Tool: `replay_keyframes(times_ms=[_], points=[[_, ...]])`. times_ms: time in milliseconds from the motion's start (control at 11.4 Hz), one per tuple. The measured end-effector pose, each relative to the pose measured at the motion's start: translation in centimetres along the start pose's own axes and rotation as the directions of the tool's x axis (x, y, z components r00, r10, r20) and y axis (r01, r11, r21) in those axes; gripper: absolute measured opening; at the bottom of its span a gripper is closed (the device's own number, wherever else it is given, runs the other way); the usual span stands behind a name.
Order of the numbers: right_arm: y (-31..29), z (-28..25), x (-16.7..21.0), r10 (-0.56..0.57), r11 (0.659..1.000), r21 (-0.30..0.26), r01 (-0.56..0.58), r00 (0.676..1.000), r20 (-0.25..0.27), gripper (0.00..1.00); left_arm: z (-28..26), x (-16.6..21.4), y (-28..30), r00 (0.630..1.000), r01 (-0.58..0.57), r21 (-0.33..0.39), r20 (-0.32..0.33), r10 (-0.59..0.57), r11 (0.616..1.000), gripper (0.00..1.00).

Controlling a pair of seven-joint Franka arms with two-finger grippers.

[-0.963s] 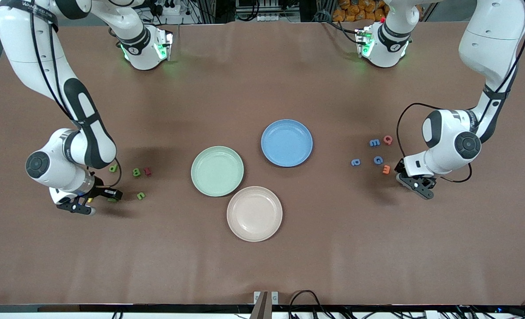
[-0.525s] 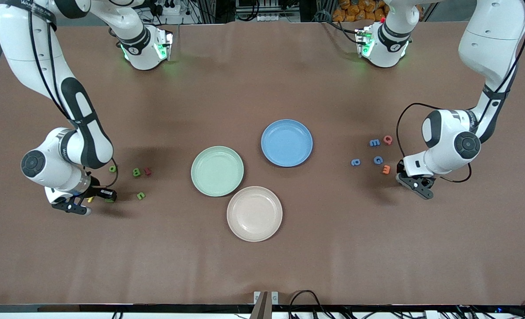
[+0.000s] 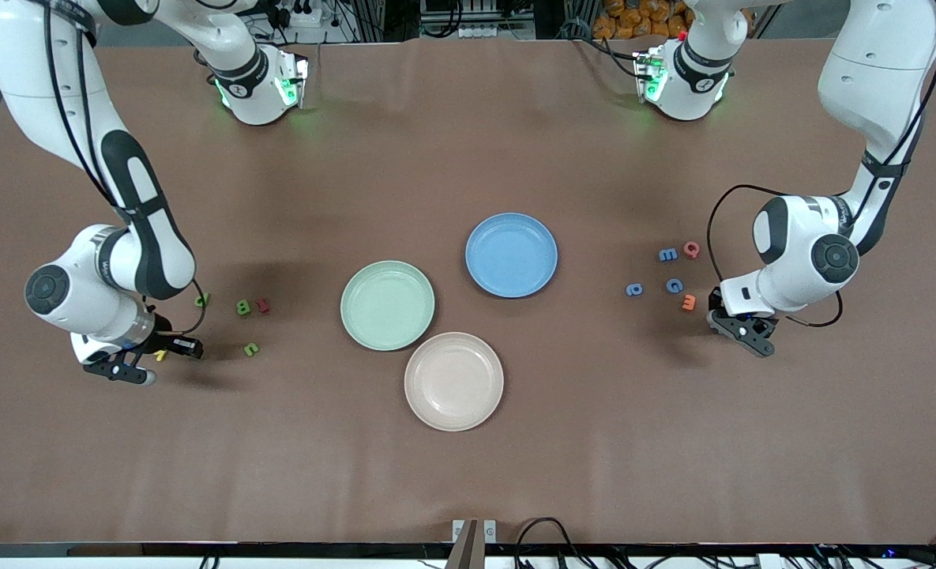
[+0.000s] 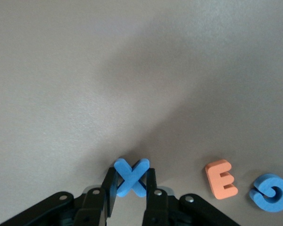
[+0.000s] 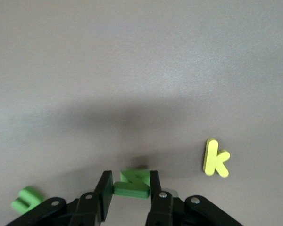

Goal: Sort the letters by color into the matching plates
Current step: 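Place Z on green plate with the right gripper while the left gripper carries X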

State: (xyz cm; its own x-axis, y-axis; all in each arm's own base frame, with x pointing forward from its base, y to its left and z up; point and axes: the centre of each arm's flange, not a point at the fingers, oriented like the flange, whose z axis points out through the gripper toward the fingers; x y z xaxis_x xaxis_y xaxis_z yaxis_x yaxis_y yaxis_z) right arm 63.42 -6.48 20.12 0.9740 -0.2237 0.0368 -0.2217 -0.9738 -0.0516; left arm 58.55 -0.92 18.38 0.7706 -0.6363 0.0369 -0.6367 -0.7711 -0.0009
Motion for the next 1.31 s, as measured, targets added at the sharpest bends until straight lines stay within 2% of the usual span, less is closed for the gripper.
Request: replay_keyframes(times_ms=[438,613,963,1313], points=[[-4.3,-3.6,-0.7,0.025,1.0,0.017,-0.026,0.999,0.043,0.38,-3.0,1.5,-0.4,1.0,-0.01,0.005,-0.003,0.01,1.0,0.28],[-6.2,-3.8,-1.4,0.031,0.999,0.016,-0.033,0.997,0.068,0.38,-3.8,2.9,1.0,1.0,-0.011,-0.007,-0.01,0.011,1.0,0.28],[-8.3,-4.1,-2.1,0.023,1.0,0.016,-0.025,0.995,0.093,0.38,-4.6,5.6,4.7,0.999,0.039,-0.05,0.003,-0.039,0.998,0.28],[-13.0,-5.3,-3.7,0.007,1.0,0.019,-0.009,0.994,0.113,0.37,-5.8,8.6,8.6,0.995,0.098,-0.086,0.018,-0.097,0.991,0.28]])
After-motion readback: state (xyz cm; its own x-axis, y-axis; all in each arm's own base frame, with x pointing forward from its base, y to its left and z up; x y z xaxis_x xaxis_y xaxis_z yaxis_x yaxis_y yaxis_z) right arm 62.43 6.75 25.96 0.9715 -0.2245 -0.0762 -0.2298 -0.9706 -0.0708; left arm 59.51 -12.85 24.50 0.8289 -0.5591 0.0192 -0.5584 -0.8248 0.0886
